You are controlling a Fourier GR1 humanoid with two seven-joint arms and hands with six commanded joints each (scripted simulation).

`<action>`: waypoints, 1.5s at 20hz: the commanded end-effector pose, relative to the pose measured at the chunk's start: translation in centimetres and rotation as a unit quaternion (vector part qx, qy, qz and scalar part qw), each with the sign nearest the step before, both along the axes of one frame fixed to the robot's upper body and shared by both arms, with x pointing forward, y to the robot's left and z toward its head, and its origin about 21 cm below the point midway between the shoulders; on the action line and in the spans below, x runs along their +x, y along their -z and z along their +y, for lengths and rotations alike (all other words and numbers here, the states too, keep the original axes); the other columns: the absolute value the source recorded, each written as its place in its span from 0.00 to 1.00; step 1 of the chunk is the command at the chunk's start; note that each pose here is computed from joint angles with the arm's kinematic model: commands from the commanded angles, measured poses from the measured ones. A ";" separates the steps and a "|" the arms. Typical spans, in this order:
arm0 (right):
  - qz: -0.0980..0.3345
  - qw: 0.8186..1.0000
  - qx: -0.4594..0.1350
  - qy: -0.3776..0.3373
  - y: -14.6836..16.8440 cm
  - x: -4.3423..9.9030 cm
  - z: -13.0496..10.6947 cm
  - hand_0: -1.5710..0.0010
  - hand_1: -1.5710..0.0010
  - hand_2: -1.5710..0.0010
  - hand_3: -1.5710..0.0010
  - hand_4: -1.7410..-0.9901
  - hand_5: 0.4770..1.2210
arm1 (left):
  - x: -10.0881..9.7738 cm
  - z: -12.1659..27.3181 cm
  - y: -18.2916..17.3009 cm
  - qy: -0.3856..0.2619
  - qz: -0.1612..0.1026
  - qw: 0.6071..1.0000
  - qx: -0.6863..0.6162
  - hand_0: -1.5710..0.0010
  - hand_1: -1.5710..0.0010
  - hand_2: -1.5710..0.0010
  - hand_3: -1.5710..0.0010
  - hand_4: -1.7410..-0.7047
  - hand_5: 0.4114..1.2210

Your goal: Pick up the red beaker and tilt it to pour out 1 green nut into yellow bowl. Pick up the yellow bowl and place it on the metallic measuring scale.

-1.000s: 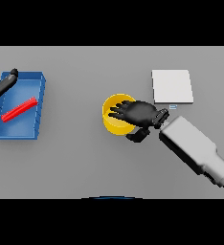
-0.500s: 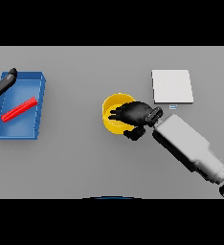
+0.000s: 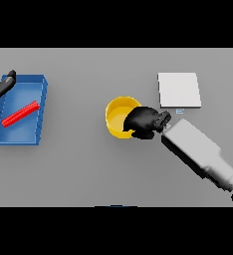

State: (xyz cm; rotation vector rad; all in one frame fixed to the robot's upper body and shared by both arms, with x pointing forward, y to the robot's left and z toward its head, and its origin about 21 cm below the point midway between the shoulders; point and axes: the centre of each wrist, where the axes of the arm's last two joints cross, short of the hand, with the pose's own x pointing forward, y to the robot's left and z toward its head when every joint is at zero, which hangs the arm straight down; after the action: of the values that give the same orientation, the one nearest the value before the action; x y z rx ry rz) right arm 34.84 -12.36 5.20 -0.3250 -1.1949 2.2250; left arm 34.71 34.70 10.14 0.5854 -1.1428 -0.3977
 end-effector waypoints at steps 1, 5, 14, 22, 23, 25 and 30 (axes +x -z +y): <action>-0.001 1.000 0.005 0.002 0.2 0.0 -0.2 0.09 0.09 0.21 0.25 0.07 0.95 | 0.1 0.1 -0.2 -0.001 0.002 1.000 0.002 1.00 1.00 1.00 1.00 0.98 0.35; -0.007 1.000 0.017 0.016 -0.1 0.1 -0.2 0.04 0.04 0.16 0.18 0.03 0.98 | -0.2 -0.1 0.2 0.005 0.005 1.000 0.001 1.00 1.00 1.00 1.00 0.99 0.35; -0.026 0.997 0.045 0.049 -5.5 0.3 -2.3 0.00 0.01 0.09 0.23 0.00 1.00 | -0.2 -0.4 0.3 0.001 0.006 1.000 0.002 1.00 1.00 1.00 1.00 0.98 0.34; -0.074 0.991 0.047 0.099 -7.4 0.1 -5.1 0.00 0.00 0.04 0.26 0.00 1.00 | -0.5 -0.1 -0.3 0.004 0.004 1.000 0.003 1.00 1.00 1.00 1.00 0.98 0.35; -0.081 0.990 0.048 0.104 -7.6 0.5 -5.6 0.00 0.00 0.04 0.27 0.00 1.00 | -0.5 -0.2 -0.4 0.003 0.004 1.000 0.002 1.00 1.00 1.00 1.00 0.98 0.36; -0.090 0.987 0.055 0.121 -7.3 0.8 -6.3 0.00 0.00 0.02 0.27 0.00 1.00 | -0.6 -0.5 -0.5 0.007 0.006 1.000 0.003 1.00 1.00 1.00 1.00 0.98 0.37; -0.109 0.978 0.056 0.171 -6.9 3.0 -9.0 0.00 0.00 0.02 0.27 0.00 1.00 | -0.4 -0.6 -0.7 -0.008 0.014 1.000 0.001 1.00 1.00 1.00 1.00 0.97 0.39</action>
State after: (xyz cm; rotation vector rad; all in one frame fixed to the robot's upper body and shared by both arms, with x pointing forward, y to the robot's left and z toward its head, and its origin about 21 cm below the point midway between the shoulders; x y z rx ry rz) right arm 37.84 -21.41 12.06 -0.6947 -1.2604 1.8513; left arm 34.30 34.14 10.80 0.5891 -1.1095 -0.3934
